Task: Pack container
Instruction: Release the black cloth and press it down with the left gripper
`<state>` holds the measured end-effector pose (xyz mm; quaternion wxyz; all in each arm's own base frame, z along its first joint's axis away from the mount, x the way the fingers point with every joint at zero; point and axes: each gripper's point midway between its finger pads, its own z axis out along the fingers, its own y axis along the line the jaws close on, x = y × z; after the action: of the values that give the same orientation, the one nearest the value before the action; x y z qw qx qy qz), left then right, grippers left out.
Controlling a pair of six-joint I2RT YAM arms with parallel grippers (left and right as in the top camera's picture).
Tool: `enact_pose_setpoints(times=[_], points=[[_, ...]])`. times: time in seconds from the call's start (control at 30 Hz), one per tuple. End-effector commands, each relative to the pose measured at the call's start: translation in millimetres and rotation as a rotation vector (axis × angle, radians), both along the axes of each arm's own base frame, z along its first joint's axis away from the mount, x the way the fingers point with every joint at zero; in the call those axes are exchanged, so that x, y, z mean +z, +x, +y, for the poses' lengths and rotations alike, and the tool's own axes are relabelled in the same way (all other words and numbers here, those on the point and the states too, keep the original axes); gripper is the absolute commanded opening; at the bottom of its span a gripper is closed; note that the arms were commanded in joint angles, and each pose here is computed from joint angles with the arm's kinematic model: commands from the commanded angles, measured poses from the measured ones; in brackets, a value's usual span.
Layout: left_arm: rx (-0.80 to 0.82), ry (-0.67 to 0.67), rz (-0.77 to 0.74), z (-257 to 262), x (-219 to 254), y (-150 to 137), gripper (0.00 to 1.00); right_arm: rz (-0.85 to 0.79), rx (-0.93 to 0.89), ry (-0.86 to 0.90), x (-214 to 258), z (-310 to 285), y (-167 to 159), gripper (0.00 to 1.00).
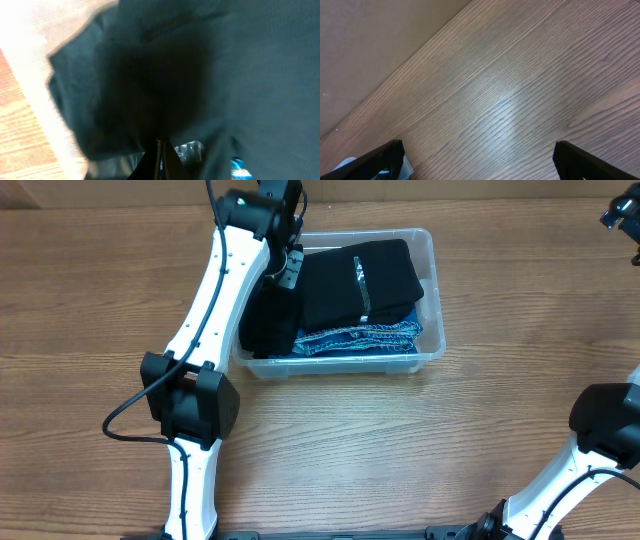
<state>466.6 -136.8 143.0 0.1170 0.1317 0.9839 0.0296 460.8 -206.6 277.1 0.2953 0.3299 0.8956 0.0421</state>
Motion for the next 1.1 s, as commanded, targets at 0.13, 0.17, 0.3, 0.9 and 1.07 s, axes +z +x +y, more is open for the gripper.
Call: enact_pose_setpoints(times=[0.13,0.17,0.3,0.9,1.07], points=[[0.087,0.052,0.065,21,-71,-8,0.04,-0.014,-0.003,-0.005,5,-2,-1,1.00],[0.095,0.052,0.069,24,-72,-8,0.04,-0.014,-0.003,-0.005,5,-2,-1,1.00],[0.130,0.038,0.045,38,-60,1,0.04,-0.014,-0.003,-0.005,5,-2,-1,1.00],[0.025,-0.187,-0.135,14,125,-19,1.00,-0.014,-0.003,-0.005,5,-2,-1,1.00],[0.085,-0.506,-0.114,-30,171,-48,1.00,-0.014,-0.003,-0.005,5,-2,-1,1.00]])
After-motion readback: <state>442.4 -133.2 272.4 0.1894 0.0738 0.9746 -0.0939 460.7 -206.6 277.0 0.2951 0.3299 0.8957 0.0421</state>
